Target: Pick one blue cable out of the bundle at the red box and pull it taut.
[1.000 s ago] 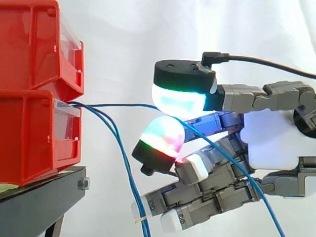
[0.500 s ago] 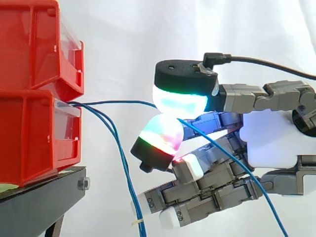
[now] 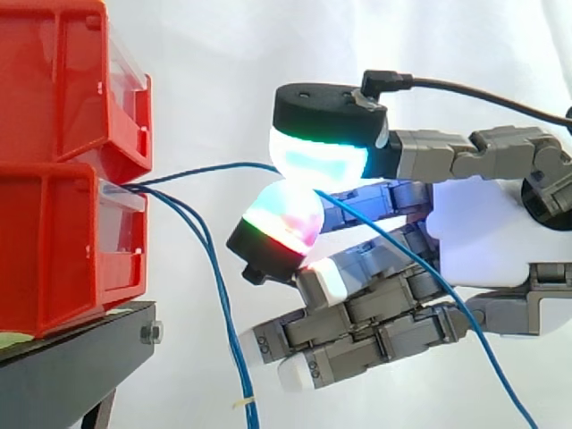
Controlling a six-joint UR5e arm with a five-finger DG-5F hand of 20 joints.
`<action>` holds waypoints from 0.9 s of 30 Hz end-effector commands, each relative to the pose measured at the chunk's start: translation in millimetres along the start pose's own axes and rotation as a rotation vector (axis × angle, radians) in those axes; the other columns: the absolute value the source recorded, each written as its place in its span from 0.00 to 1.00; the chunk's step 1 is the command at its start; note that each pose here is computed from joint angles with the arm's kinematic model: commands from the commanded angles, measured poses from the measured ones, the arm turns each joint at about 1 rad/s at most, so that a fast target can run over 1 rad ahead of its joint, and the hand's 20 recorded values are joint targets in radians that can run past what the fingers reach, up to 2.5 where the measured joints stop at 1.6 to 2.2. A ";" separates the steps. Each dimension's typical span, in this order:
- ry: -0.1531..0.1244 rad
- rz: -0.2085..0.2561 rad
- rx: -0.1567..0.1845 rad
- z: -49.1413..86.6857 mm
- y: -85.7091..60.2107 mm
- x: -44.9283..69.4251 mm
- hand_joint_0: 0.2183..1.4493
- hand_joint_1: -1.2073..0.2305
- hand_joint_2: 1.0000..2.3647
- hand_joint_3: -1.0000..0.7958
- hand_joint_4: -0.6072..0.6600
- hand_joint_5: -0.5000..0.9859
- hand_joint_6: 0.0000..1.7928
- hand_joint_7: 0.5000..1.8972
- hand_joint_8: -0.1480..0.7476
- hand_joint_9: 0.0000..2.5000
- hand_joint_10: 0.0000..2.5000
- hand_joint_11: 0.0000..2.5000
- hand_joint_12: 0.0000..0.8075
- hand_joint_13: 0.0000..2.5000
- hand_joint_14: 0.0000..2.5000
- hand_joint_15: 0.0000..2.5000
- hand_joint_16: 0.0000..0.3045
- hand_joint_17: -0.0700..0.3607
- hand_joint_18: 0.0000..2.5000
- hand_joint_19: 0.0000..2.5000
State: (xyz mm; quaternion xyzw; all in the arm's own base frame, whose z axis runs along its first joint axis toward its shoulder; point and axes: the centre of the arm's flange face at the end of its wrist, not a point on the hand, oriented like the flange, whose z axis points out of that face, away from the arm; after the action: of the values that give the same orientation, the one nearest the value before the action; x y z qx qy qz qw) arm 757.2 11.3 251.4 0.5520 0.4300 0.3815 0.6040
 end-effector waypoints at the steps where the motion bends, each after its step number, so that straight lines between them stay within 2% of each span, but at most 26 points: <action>1: 0.000 -0.001 -0.002 0.2 0.7 0.4 0.32 0.27 0.02 0.53 0.46 0.23 0.49 0.54 0.54 0.36 0.01 0.39 0.51 0.15 0.00 0.05 0.18 0.45 0.15 0.07; 9: 0.002 -0.031 -0.003 0.1 1.6 1.6 0.32 0.27 0.02 0.55 0.43 0.23 0.48 0.57 0.52 0.35 0.01 0.37 0.51 0.15 0.00 0.05 0.18 0.45 0.14 0.07; 20: -0.006 -0.031 0.000 1.7 0.1 -4.0 0.32 0.27 0.02 0.58 0.40 0.24 0.48 0.60 0.52 0.34 0.01 0.35 0.52 0.15 0.00 0.05 0.19 0.46 0.14 0.06; 23: -0.006 -0.036 0.008 1.6 -0.2 -5.5 0.32 0.27 0.02 0.59 0.39 0.24 0.48 0.60 0.53 0.34 0.01 0.34 0.52 0.15 0.00 0.04 0.19 0.46 0.14 0.06; 27: -0.006 -0.050 0.034 -0.5 -3.7 -9.3 0.32 0.26 0.02 0.59 0.40 0.24 0.48 0.61 0.52 0.34 0.01 0.34 0.52 0.15 0.00 0.04 0.19 0.46 0.15 0.06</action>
State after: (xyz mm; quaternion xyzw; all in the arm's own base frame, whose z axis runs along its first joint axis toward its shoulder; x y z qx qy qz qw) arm 755.2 4.2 250.1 0.5497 0.4437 0.3624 0.6080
